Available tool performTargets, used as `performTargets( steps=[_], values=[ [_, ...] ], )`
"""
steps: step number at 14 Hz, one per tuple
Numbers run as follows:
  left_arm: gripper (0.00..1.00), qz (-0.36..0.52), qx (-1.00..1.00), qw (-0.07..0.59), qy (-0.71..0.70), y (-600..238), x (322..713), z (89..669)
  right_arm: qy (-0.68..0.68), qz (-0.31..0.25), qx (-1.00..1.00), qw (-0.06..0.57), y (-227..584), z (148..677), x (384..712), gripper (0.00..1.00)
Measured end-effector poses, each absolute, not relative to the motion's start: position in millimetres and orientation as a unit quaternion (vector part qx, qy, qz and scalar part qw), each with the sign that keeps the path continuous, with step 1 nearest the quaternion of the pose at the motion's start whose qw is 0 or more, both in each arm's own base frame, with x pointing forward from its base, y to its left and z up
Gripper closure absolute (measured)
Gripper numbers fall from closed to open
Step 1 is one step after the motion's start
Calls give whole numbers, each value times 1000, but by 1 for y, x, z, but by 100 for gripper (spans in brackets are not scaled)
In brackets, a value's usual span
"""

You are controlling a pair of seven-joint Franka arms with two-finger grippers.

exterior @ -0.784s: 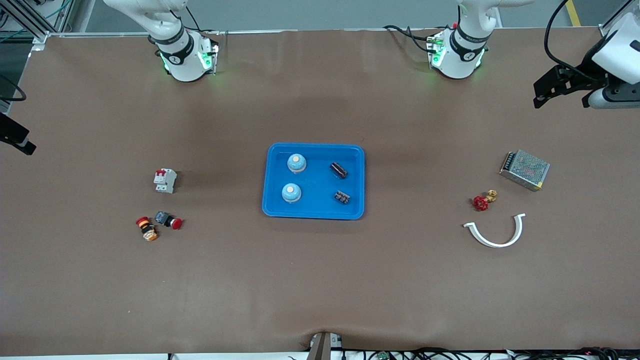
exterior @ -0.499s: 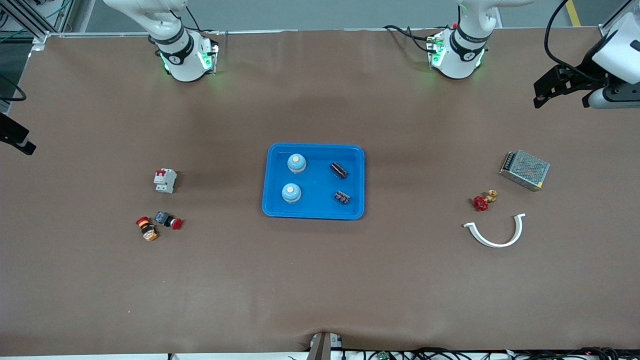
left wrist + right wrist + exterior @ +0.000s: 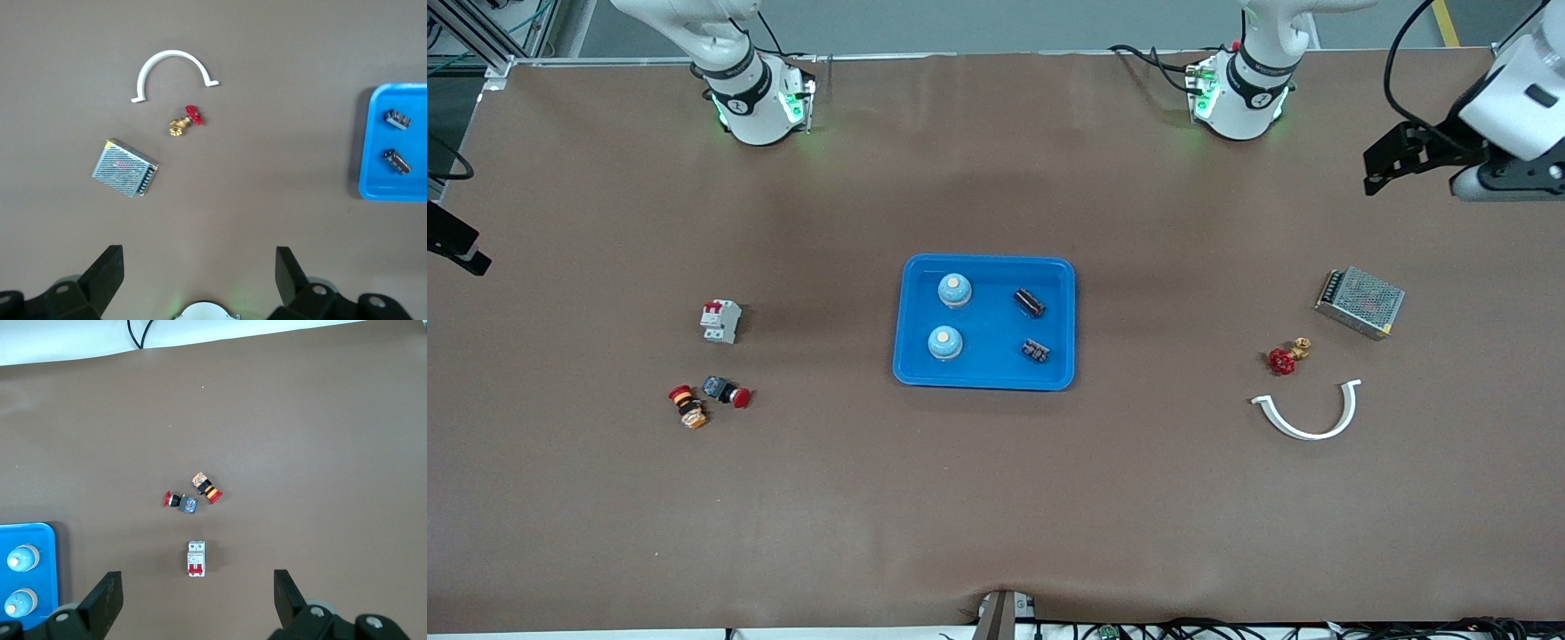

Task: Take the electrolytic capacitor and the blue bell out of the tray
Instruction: 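Move both grippers from rest toward the blue tray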

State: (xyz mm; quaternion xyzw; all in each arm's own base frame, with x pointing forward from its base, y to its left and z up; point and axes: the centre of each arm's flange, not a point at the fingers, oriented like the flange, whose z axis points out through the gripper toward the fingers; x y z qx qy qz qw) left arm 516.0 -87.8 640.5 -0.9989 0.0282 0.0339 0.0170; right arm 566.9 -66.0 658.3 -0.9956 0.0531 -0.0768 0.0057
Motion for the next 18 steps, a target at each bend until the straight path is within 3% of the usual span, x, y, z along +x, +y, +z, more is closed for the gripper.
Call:
performTargets(
  steps=[7,18],
  values=[
    [0,82,-995,28,-41,-200,535,529,49,-73,-996,7,-61,657,567,0],
    [0,71,-968,-4,-242,-372,483,370,93,-30,-995,20,106,618,575,0]
  ],
)
